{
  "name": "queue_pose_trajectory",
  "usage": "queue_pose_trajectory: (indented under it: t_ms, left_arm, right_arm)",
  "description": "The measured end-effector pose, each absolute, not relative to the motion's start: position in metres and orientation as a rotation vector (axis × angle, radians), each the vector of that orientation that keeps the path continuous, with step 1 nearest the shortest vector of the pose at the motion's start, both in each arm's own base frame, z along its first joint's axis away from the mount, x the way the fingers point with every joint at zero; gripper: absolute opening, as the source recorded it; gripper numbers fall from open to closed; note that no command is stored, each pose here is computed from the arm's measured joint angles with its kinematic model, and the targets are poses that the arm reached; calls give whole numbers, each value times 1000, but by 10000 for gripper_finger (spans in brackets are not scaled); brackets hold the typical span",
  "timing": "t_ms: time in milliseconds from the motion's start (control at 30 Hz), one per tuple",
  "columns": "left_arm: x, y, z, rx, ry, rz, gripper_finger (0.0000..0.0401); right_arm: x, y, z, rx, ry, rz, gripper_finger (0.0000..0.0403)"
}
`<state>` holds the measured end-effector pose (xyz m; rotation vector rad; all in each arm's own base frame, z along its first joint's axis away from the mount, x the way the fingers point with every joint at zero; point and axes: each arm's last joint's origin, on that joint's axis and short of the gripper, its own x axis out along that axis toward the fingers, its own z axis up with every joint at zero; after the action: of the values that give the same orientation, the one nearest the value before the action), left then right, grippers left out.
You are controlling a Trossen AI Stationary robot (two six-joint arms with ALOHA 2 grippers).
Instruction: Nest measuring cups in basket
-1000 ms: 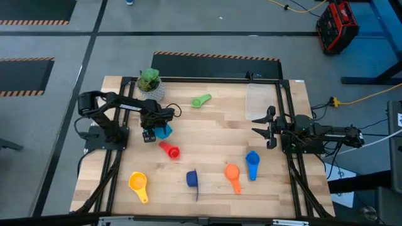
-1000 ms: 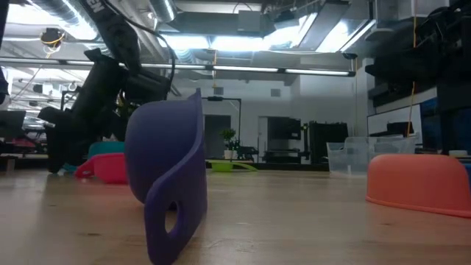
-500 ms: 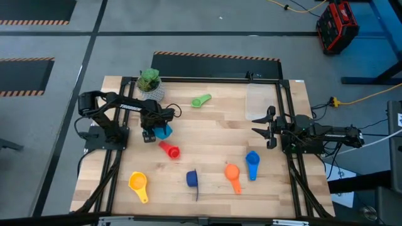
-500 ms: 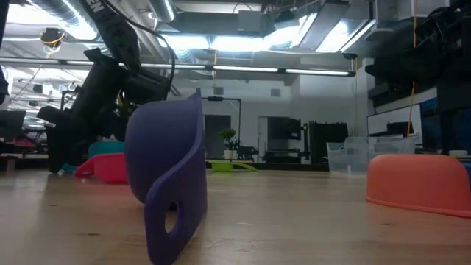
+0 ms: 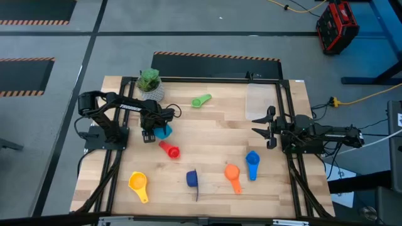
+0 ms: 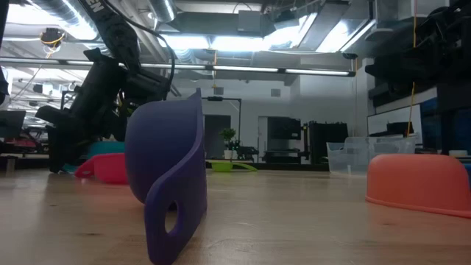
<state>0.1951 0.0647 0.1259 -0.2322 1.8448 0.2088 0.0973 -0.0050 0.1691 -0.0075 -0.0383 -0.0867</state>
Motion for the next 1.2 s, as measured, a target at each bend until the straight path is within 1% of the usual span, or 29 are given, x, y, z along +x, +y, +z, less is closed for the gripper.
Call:
queue_pose_trajectory:
  t_ms: [400,533,700,933,1200]
  left_arm:
    - [199,66,129,-234,1830,212,142]
    - [212,70,137,-228,1768,225,141]
    - [227,74,153,-265,1690,195,141]
    - [252,79,178,-325,1532,146,141]
    - [288,85,208,-459,1204,44,141]
  right_arm:
    - [97,-5,169,-8,-38,-87,174]
    - [97,-5,169,-8,-38,-87,174]
    - [97,-5,169,-8,-38,-87,174]
    - [97,-5,169,-8,-39,-87,174]
    - [97,-5,170,-7,-43,-87,174]
